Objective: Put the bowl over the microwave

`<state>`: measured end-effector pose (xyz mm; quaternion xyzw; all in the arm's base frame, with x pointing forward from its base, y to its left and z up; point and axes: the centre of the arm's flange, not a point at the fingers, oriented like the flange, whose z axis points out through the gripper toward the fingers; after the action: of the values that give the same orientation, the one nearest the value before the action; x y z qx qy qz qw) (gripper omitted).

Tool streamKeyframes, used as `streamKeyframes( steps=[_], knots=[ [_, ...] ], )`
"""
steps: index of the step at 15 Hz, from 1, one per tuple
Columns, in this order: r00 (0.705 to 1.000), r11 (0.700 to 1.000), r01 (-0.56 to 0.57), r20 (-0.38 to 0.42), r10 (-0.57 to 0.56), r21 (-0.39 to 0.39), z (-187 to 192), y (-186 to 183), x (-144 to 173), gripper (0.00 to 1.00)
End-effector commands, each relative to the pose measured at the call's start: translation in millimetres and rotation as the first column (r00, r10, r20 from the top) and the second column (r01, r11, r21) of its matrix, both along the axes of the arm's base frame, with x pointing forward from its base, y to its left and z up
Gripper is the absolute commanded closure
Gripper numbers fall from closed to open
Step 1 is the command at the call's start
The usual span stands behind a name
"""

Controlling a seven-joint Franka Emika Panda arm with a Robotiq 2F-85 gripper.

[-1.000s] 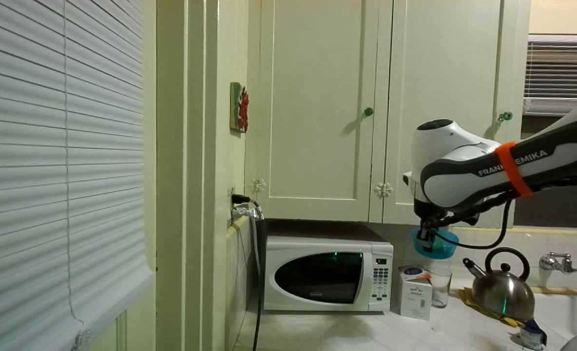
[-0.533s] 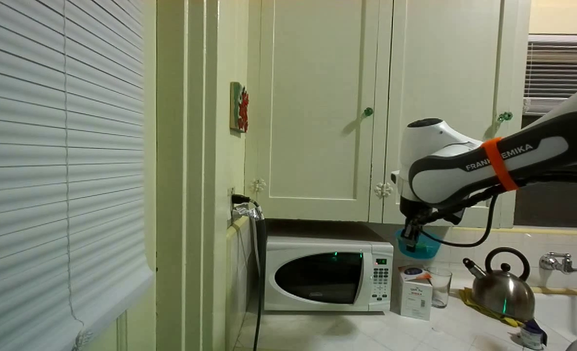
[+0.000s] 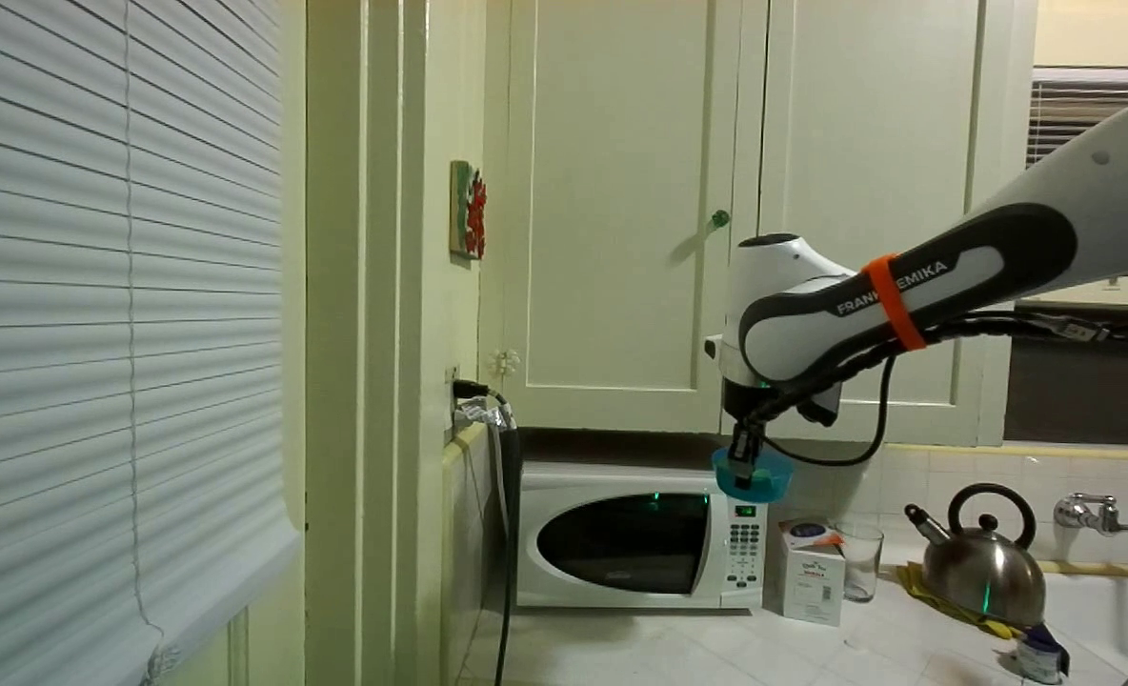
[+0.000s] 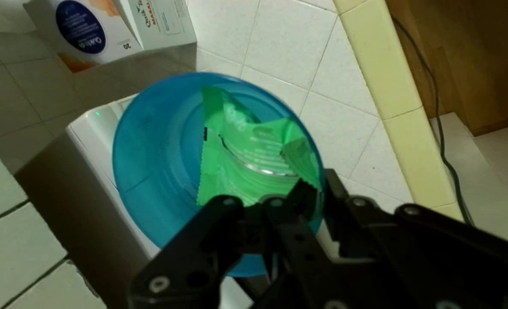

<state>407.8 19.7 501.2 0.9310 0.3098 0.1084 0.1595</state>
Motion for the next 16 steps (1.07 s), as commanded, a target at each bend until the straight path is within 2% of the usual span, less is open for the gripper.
streamKeyframes(
  steps=[1, 4, 7, 8, 10, 11, 16],
  knots=[
    [0.997, 0.997, -0.068, -0.045, 0.069, 0.025, -1, 6, 43, 0.98],
    [0.992, 0.994, -0.101, -0.07, 0.103, 0.029, -8, 15, 61, 0.98],
    [0.992, 0.993, -0.113, -0.051, 0.114, 0.017, -7, 21, 75, 0.98],
    [0.994, 0.996, -0.093, -0.059, 0.094, 0.008, -12, 19, 61, 0.91],
    [0.994, 0.995, -0.097, -0.057, 0.098, 0.006, -10, 22, 68, 0.91],
    [0.994, 0.995, -0.098, -0.056, 0.098, 0.006, -10, 22, 70, 0.98],
    [0.995, 0.995, -0.096, -0.005, 0.096, 0.023, -12, 37, 92, 0.98]
  ],
)
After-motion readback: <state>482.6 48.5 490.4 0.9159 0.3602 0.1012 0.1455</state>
